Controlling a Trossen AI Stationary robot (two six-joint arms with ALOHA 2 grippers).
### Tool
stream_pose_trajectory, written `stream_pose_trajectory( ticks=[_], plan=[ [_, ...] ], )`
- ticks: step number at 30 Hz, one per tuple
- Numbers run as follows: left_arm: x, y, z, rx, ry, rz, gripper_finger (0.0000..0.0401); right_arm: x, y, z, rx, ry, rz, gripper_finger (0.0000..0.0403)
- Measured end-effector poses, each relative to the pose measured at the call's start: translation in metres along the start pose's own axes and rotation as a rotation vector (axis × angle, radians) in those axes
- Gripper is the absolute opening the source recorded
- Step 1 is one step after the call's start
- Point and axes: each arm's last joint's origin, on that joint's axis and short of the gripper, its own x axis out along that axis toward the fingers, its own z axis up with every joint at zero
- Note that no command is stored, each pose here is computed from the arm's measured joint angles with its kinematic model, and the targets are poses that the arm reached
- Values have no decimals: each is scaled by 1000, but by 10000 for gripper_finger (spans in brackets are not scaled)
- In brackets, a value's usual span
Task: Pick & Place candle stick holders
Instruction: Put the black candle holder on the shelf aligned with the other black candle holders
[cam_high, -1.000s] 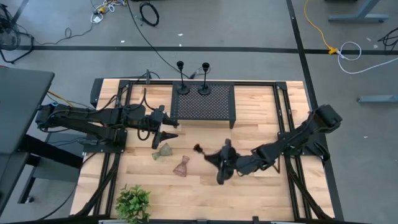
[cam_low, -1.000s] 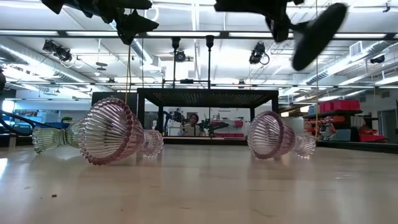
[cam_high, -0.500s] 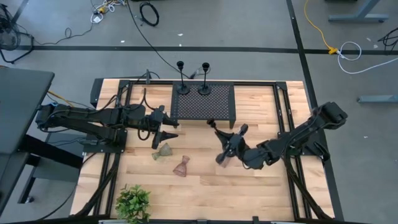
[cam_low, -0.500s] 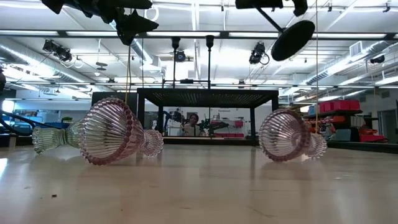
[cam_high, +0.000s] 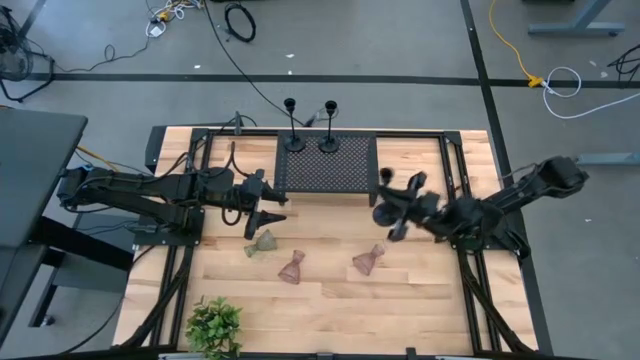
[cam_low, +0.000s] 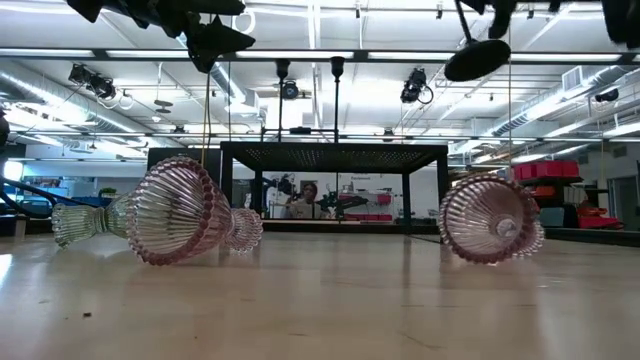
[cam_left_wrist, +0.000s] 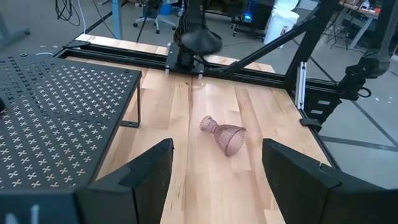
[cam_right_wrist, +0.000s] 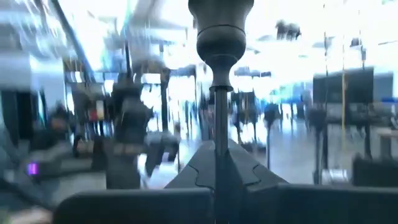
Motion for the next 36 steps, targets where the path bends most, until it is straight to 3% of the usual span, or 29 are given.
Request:
stream_pose_trajectory(
  ticks=[5,9,12,19,24,30,36],
  plan=[
    [0,0,0,0,-1,2,248,-10,-33,-8,31,-208,114,1],
    [0,0,1,2,-6,5,248,0,-56,-18,14,-177,65,1],
    [0,0,1,2,-9,5,248,7,-71,-19,27,-209,125,1],
    [0,0,1,2,-11,6,248,22,-103,-16,20,-231,143,1],
    [0,1,1,26,-15,26,248,49,-120,-20,1,-197,173,1],
    [0,1,1,25,-16,34,248,81,-151,-39,4,-117,180,1],
    [0,1,1,21,-9,20,248,84,-180,-51,37,-161,161,1]
  ],
)
